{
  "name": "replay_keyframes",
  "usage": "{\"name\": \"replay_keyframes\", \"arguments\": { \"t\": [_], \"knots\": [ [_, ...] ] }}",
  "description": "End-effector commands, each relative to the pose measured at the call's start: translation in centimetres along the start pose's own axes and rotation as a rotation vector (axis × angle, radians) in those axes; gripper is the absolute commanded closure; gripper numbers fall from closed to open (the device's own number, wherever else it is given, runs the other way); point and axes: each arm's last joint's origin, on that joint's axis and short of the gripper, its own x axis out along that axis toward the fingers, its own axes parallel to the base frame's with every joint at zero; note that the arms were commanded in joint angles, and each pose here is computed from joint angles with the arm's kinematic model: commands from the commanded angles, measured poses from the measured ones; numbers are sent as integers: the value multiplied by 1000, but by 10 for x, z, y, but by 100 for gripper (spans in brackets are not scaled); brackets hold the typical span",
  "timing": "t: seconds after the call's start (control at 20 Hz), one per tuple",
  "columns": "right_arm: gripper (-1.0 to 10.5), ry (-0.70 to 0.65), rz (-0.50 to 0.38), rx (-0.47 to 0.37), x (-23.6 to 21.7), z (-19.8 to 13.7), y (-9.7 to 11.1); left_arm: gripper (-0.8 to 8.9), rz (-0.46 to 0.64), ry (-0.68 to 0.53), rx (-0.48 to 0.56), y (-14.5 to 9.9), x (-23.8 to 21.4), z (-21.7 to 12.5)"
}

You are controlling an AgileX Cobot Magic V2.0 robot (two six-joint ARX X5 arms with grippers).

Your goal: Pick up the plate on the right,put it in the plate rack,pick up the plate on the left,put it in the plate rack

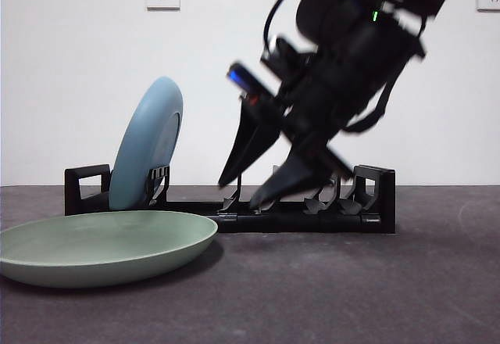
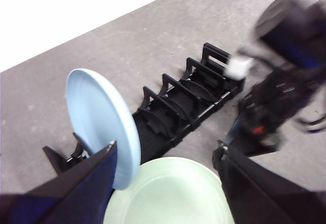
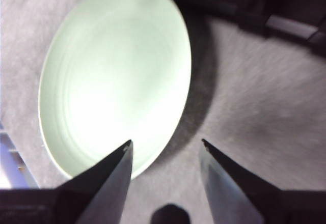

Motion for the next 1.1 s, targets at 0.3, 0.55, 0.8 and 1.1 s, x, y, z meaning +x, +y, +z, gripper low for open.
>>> {"name": "replay_keyframes", "arguments": {
  "t": [0.3,0.55,0.8,1.1],
  "knots": [
    [729,35,14,64,34,-8,-9,498,-8,20,41,-10,1,-1],
    [812,55,35,119,47,-8,-10,498,10,29,41,-10,1,-1],
    [959,57,13,121,49,-9,-5,498,16,56,42,-10,1,-4],
    [959,85,-64,85,10,-7,12,499,-15,94,87,-11,2,-7]
  ]
}}
